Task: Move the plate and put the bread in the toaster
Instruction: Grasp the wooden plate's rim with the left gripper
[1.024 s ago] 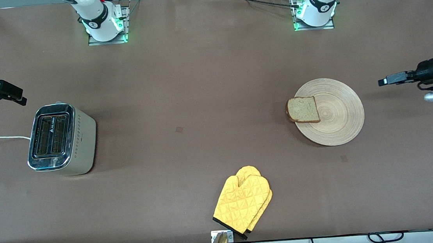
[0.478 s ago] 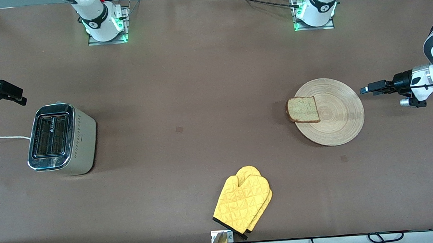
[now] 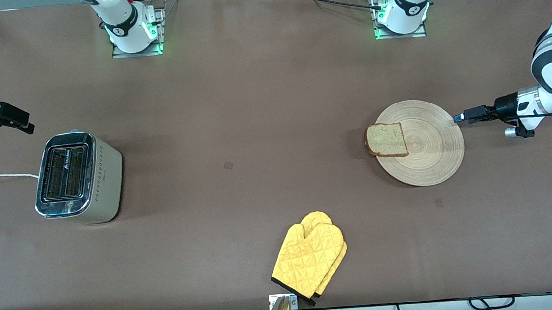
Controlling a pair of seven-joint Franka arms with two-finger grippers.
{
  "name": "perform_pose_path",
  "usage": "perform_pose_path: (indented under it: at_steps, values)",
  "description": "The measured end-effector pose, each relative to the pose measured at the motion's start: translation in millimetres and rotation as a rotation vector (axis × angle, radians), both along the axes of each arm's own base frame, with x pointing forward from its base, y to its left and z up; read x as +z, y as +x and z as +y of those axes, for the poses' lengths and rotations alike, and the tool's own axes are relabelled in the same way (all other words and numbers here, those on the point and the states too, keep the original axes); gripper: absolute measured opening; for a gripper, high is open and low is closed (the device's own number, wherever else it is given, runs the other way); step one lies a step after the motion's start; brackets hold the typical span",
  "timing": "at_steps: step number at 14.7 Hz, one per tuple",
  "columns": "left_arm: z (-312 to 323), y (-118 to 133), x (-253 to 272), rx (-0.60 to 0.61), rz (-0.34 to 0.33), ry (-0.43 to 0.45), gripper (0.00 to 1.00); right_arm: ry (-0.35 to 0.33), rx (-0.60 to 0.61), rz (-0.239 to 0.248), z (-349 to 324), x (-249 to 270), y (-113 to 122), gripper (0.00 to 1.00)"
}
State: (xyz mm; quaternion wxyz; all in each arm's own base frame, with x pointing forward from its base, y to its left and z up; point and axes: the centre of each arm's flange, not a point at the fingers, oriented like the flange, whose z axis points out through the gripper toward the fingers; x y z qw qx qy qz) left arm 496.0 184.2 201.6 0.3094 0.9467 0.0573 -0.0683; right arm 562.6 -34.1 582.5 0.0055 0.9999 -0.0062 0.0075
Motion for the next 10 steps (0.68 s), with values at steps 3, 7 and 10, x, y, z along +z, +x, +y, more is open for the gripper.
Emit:
perform_pose_path:
  at_steps: [3, 7, 10]
  values:
    - [0, -3, -16, 0.026, 0.003, -0.041, 0.97, 0.0, 0.0, 0.0, 0, 0, 0, 1.0]
    - [-3, -4, -27, 0.051, 0.01, -0.072, 0.85, 0.0, -0.001, 0.0, -1, 0, 0, 1.0]
    - [-7, -3, -31, 0.055, 0.01, -0.081, 0.73, 0.0, -0.001, 0.0, -1, 0, 0, 1.0]
